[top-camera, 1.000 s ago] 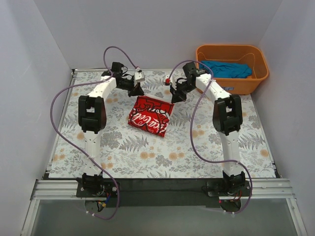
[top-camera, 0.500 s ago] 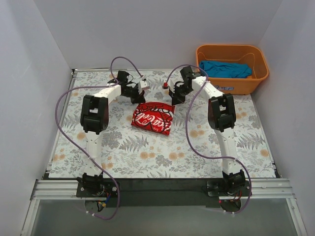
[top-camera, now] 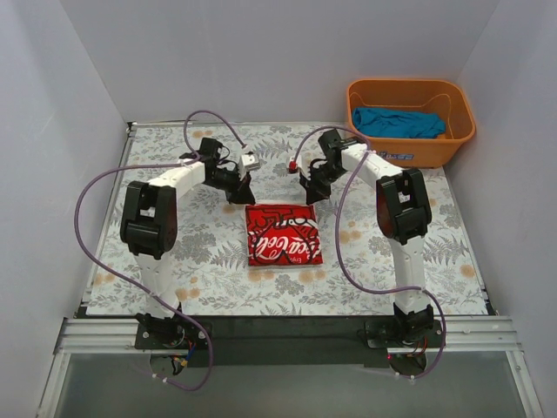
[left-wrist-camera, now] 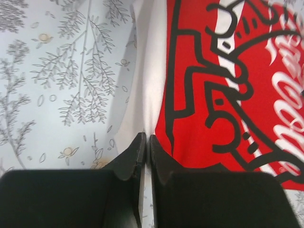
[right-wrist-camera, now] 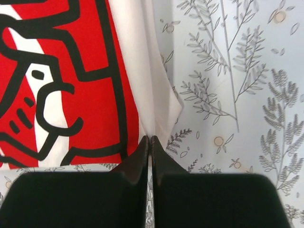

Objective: Fold and stack the t-shirts
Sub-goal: Fold the tshirt

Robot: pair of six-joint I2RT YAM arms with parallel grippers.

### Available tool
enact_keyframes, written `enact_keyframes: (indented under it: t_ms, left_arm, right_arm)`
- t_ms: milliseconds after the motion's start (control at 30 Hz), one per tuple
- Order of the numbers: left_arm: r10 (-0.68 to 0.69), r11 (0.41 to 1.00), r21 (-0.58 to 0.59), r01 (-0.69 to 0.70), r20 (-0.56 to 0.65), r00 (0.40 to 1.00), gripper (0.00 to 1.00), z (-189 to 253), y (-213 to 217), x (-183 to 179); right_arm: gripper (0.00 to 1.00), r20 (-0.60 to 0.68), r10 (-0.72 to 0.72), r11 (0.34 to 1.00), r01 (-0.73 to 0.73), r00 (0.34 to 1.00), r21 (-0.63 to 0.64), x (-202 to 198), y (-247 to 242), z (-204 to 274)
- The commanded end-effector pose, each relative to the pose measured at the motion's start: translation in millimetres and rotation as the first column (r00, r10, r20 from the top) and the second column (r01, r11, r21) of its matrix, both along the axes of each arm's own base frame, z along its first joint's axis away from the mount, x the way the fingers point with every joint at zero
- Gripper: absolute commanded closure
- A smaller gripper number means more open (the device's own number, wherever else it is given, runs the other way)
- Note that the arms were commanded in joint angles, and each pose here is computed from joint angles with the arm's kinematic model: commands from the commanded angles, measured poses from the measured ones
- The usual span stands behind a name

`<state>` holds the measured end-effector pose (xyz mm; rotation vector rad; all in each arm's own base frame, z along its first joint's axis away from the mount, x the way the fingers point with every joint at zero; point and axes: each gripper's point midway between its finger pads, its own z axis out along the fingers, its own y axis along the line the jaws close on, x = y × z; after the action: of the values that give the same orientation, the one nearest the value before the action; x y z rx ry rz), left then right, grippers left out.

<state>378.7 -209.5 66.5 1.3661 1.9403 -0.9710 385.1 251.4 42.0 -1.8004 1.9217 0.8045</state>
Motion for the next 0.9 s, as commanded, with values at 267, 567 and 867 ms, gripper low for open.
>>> enact_keyframes:
  t_ms: [267,567,867]
  left_arm:
    - [0.158,0.987,0.019,-0.157,-0.067,0.985,0.99,-12.1,21.9,53.2]
    - [0.297,0.955,0.007,-0.298,-0.061,0.953,0.91,-10.9,37.9,111.5]
    - [0.419,0.885,-0.147,-0.443,-0.168,0.892,0.55,106.2,52.0,87.0]
  right_arm:
    - [0.99,0.053,-0.052,0.998,0.054,0.997,-0.023,37.7,1.1,8.9]
    - [0.86,0.072,-0.189,0.982,0.19,0.979,-0.001,69.9,12.9,20.4]
    - [0.19,0.08,-0.365,0.928,0.356,0.927,0.114,69.3,11.9,109.3]
